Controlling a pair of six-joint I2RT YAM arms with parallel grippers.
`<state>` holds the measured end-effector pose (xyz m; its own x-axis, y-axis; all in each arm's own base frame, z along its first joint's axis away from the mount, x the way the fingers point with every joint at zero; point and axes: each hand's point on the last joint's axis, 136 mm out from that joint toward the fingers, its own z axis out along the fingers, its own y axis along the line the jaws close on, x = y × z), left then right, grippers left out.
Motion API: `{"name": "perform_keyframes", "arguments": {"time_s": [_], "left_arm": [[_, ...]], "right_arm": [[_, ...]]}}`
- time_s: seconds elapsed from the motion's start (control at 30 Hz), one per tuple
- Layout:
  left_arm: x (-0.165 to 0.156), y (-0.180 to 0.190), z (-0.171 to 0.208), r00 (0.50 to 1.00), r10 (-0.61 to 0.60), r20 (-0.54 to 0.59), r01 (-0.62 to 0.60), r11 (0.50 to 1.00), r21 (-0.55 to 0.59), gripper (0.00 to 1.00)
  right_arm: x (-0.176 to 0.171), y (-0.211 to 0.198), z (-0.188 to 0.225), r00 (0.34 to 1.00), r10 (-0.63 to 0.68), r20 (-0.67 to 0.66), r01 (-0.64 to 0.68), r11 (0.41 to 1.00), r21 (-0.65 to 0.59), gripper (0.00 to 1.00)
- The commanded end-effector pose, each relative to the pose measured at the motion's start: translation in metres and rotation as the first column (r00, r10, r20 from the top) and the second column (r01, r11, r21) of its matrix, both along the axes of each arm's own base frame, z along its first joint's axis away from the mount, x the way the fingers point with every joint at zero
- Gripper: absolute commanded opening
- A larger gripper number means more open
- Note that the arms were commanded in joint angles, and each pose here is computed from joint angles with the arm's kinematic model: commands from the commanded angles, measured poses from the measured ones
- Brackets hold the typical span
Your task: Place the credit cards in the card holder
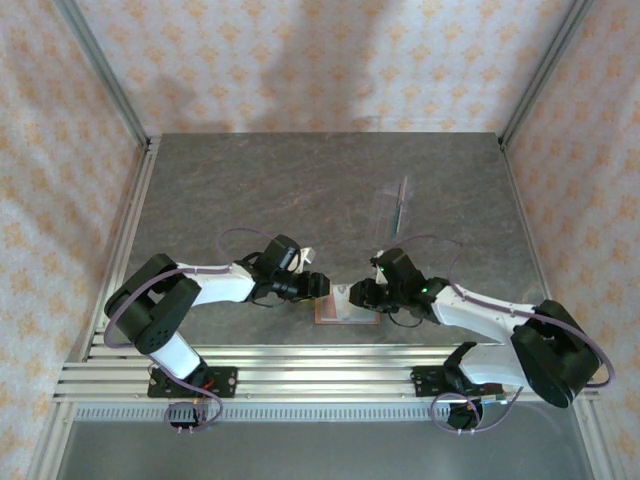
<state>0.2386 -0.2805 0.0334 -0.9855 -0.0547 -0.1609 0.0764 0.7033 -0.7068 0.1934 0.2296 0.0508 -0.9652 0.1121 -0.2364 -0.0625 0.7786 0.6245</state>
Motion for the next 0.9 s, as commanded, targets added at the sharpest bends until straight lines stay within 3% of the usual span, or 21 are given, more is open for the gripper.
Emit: {"name": "perform_keyframes", "arguments": {"time_s": [0.0, 0.37, 0.6, 0.87], "left_arm": [[-0.006, 0.004, -0.014, 1.0, -0.009, -0.025, 0.01, 0.999, 0.041, 0.54], [-0.006, 0.005, -0.012, 1.0, 0.002, -0.013, -0.002, 0.999, 0.033, 0.53], [-0.007, 0.005, -0.014, 1.0, 0.002, -0.018, -0.001, 1.0, 0.027, 0.53], [-0.007, 0.003, -0.014, 1.0, -0.005, -0.023, 0.006, 1.0, 0.022, 0.52]], "right_arm": [[0.0, -0.007, -0.008, 1.0, -0.008, -0.008, 0.007, 0.998, -0.064, 0.35], [-0.004, 0.014, -0.014, 0.997, 0.033, -0.071, -0.031, 0.999, 0.019, 0.31], [-0.004, 0.018, -0.012, 0.997, 0.049, -0.067, -0.047, 0.999, 0.019, 0.21], [-0.007, 0.033, -0.013, 0.994, 0.09, -0.069, -0.09, 0.996, 0.004, 0.21]]}}
